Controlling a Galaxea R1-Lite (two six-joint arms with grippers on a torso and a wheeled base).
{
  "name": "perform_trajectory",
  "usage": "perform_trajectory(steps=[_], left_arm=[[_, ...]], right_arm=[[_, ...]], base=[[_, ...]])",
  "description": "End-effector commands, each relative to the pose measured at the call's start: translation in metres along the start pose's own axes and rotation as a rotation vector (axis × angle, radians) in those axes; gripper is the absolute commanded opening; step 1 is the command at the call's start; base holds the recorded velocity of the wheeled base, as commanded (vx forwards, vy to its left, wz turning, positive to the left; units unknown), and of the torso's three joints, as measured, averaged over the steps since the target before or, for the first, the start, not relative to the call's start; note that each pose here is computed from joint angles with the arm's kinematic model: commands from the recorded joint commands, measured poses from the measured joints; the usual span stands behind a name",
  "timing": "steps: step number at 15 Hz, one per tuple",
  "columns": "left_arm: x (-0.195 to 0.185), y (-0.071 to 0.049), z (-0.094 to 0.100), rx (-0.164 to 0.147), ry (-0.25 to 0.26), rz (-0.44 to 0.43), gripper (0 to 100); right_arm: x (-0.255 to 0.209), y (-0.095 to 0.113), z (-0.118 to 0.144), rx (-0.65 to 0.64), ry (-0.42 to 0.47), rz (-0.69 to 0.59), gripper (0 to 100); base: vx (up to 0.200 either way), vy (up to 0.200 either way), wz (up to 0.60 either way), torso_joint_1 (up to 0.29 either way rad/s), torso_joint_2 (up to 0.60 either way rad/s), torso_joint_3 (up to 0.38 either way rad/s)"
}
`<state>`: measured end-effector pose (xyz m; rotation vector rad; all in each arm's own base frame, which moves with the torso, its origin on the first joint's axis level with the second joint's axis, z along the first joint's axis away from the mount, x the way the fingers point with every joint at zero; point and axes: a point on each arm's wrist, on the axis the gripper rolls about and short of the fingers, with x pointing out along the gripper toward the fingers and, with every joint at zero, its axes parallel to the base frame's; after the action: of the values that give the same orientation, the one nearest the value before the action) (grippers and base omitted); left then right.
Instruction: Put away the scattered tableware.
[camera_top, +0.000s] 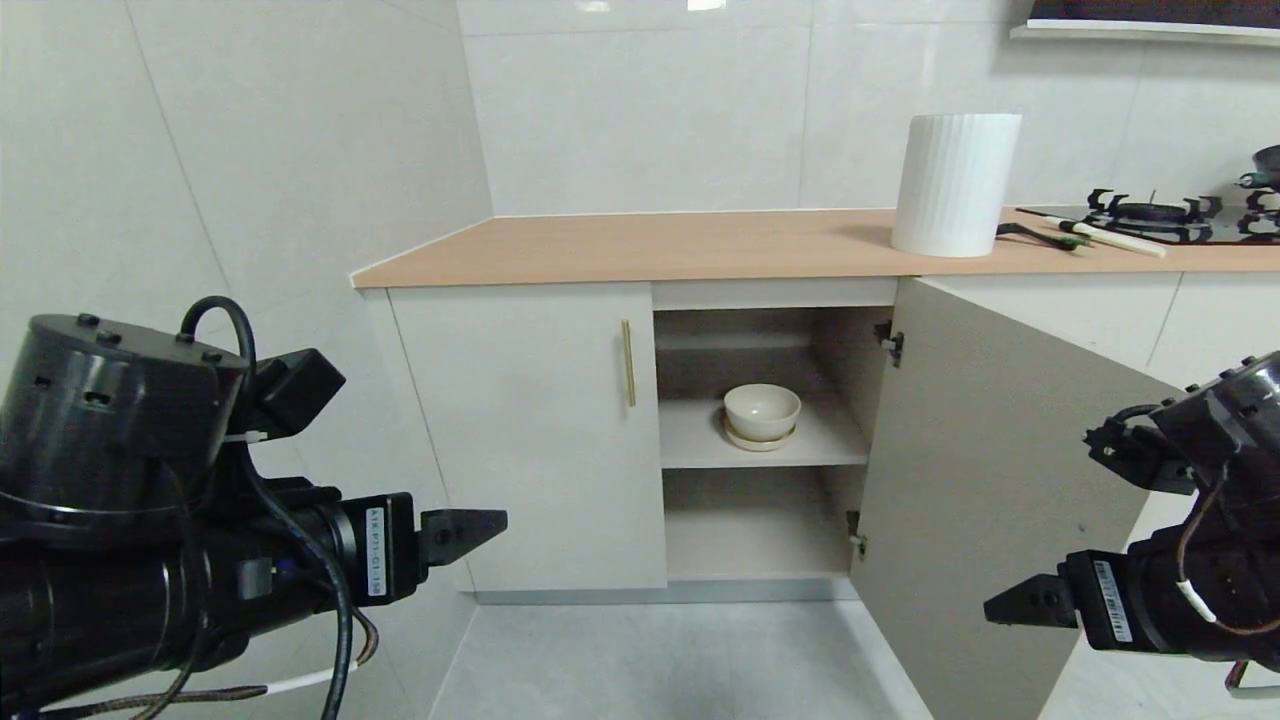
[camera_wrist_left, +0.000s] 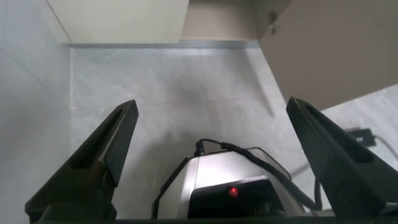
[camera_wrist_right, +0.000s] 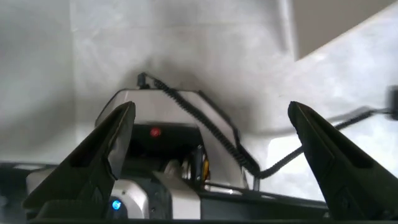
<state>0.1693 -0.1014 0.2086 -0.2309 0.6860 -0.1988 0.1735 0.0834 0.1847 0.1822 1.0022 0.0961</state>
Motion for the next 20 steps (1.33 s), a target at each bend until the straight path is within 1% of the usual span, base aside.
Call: perform_trajectory(steps=[1,5,7,9,10,12,16,18,20], left_arm=[[0.001,0.0,0.0,0.001,0.005,0.003,100],[0.002,0.0,-0.001,0.002,0.009,0.003,100],[0.002,0.0,-0.001,0.002,0.008,0.003,100],[0.002,0.0,-0.001,0.002,0.007,0.002,100],[0.001,0.0,-0.001,0.001,0.005,0.001,100],[0.001,0.0,-0.001,0.002,0.007,0.002,100],[0.001,0.0,-0.001,0.002,0.007,0.002,100],[0.001,0.0,-0.001,0.002,0.007,0.002,100],[0.001,0.0,-0.001,0.002,0.008,0.003,100]], right_arm=[[0.001,-0.005,0.003,0.009,-0.007,-0.021,100],[0.003,-0.024,0.011,0.03,-0.031,-0.111,100],[0.001,-0.029,0.013,0.034,-0.044,-0.128,100],[0.001,-0.038,0.018,0.055,-0.065,-0.189,100],[0.001,-0.048,0.022,0.073,-0.087,-0.255,100],[-0.001,-0.061,0.029,0.111,-0.105,-0.299,100],[0.019,-0.08,0.051,0.199,-0.178,-0.332,100],[0.037,-0.092,0.061,0.244,-0.192,-0.35,100],[0.058,-0.096,0.067,0.301,-0.202,-0.349,100]], base=[[0.0,-0.2,0.0,0.007,0.01,0.002],[0.0,-0.2,0.0,0.004,0.0,0.0],[0.0,-0.2,0.0,0.002,0.0,0.002],[0.0,0.0,0.0,0.0,0.0,0.0],[0.0,0.0,0.0,0.0,0.0,0.0],[0.0,0.0,0.0,0.0,0.0,0.0],[0.0,0.0,0.0,0.0,0.0,0.0],[0.0,0.0,0.0,0.0,0.0,0.0],[0.0,0.0,0.0,0.0,0.0,0.0]])
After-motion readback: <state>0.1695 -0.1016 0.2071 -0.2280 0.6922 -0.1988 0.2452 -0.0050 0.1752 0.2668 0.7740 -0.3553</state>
